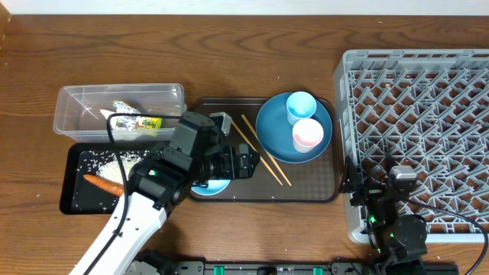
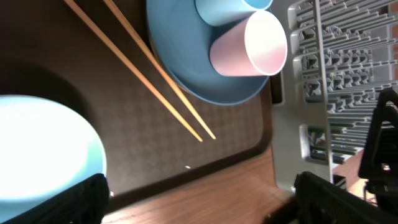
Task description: Sort waste into correct bins and load items into the dishwasher rack
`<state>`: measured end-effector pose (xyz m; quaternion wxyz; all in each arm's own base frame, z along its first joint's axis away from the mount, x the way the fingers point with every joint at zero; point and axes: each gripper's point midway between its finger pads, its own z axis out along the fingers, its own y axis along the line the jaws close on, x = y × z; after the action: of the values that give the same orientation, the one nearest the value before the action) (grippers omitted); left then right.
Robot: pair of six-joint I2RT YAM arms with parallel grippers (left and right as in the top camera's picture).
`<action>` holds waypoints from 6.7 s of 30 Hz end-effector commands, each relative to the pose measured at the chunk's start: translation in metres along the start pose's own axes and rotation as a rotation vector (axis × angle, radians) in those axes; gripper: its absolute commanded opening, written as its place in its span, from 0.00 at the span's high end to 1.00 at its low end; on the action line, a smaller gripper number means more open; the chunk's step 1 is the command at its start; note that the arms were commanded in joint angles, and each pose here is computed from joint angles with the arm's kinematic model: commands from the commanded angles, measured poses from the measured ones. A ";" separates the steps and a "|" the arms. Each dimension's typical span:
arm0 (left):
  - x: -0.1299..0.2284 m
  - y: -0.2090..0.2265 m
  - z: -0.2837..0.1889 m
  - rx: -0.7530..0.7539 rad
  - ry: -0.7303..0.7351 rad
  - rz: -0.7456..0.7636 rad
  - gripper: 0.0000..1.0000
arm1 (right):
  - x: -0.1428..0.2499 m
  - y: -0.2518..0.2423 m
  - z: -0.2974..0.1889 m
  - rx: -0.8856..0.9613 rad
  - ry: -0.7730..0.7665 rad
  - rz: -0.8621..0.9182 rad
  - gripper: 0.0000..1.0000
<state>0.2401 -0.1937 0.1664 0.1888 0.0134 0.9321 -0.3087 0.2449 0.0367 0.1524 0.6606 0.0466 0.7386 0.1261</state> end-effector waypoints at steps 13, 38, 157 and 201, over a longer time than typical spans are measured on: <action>0.001 -0.017 0.029 -0.033 -0.012 -0.020 0.07 | 0.002 -0.001 0.000 0.003 0.006 -0.006 0.01; 0.049 -0.012 0.092 -0.113 0.188 0.064 0.10 | 0.002 -0.001 0.000 0.003 0.006 -0.006 0.01; -0.046 -0.072 0.086 0.107 -0.179 -0.077 0.13 | 0.002 -0.001 0.000 0.003 0.006 -0.006 0.01; -0.038 -0.038 0.173 -0.014 -0.186 -0.090 0.45 | 0.002 -0.001 0.000 0.003 0.006 -0.006 0.01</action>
<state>0.3209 -0.3189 0.0676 0.2434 -0.0553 0.9158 -0.3145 0.2449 0.0367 0.1522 0.6604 0.0466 0.7388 0.1260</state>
